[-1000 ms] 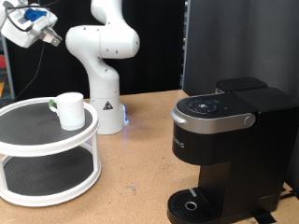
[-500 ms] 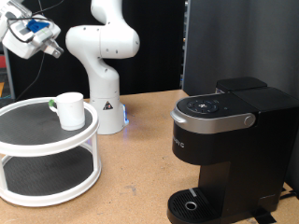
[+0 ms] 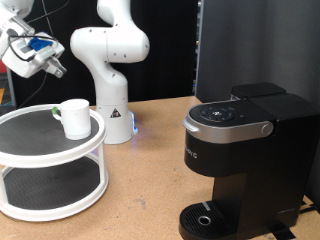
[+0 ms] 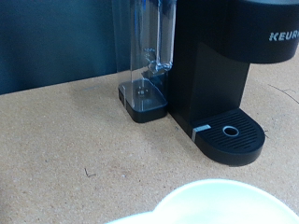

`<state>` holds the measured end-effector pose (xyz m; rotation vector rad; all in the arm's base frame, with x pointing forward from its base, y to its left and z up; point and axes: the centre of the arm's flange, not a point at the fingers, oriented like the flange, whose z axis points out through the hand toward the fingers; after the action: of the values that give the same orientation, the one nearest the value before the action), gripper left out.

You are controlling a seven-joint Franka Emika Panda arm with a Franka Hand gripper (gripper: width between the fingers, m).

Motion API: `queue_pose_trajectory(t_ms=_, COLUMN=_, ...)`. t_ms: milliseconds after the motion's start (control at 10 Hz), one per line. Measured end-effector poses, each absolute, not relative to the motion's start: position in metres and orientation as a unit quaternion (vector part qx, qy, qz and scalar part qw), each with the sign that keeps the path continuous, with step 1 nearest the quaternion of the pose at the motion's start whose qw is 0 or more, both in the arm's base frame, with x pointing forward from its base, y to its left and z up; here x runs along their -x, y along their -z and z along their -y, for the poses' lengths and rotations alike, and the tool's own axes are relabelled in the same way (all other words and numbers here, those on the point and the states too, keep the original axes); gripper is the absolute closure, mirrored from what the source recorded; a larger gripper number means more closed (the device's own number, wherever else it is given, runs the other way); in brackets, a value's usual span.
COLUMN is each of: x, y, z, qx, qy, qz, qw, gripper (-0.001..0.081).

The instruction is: Make a cup of coffee with the keurig machine

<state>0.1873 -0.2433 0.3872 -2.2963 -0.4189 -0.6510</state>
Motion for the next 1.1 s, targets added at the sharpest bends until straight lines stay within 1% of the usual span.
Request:
queue_pose_trajectory(t_ms=800, x=-0.192, y=-0.342, z=0.245, qx=0.902, qy=0.253, qz=0.149, qw=0.315, gripper=0.0799)
queue_pose_trajectory(t_ms=900, x=-0.193, y=-0.339, z=0.245, qx=0.903, qy=0.255, qz=0.146, qw=0.315, gripper=0.0756)
queue_pose_trajectory(t_ms=1000, x=-0.194, y=-0.336, z=0.247, qx=0.902, qy=0.261, qz=0.142, qw=0.314, gripper=0.0756)
queue_pose_trajectory(t_ms=1100, x=-0.194, y=-0.334, z=0.248, qx=0.901, qy=0.267, qz=0.139, qw=0.313, gripper=0.0587)
